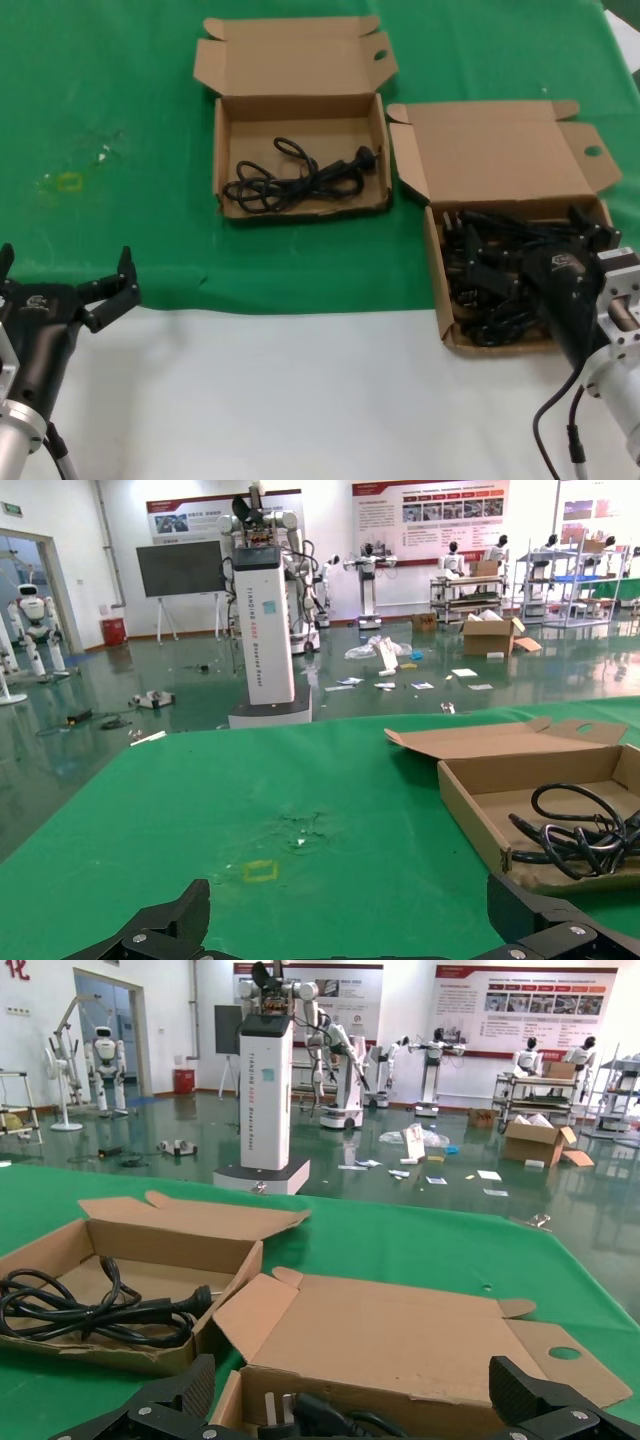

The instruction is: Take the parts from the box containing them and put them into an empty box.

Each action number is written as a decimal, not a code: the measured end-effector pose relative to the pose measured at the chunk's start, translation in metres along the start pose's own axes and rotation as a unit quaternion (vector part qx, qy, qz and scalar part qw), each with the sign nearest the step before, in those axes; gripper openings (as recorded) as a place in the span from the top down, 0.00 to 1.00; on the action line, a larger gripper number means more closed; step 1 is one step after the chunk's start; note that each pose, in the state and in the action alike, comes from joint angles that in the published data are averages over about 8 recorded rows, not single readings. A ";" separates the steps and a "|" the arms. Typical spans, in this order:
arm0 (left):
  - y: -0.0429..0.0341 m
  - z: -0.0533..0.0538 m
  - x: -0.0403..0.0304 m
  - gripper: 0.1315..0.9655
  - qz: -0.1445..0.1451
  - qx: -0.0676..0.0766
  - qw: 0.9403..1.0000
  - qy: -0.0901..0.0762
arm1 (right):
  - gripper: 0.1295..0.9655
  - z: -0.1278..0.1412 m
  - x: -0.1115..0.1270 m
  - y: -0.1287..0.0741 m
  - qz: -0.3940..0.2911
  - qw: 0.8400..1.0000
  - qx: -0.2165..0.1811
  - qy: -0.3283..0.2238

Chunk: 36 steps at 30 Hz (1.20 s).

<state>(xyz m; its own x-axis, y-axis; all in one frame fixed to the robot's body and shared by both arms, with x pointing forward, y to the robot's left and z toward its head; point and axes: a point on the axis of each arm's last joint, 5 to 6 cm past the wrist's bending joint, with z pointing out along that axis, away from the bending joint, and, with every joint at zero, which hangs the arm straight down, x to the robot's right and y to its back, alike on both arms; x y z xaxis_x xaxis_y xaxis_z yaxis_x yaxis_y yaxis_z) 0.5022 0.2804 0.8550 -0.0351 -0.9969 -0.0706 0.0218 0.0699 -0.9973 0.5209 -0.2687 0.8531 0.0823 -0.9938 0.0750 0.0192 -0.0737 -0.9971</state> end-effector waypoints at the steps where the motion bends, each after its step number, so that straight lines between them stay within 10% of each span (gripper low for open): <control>1: 0.0000 0.000 0.0000 0.00 0.000 0.000 1.000 0.000 | 0.00 0.000 0.000 0.000 0.000 1.000 0.000 0.000; 36: 0.0000 0.000 0.0000 0.00 0.000 0.000 1.000 0.000 | 0.00 0.000 0.000 0.000 0.000 1.000 0.000 0.000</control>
<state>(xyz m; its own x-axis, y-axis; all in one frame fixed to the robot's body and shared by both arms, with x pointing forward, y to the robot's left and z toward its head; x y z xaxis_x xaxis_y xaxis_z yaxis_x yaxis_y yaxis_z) 0.5022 0.2804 0.8550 -0.0351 -0.9969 -0.0706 0.0218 0.0699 -0.9973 0.5209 -0.2687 0.8531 0.0823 -0.9938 0.0750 0.0192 -0.0737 -0.9971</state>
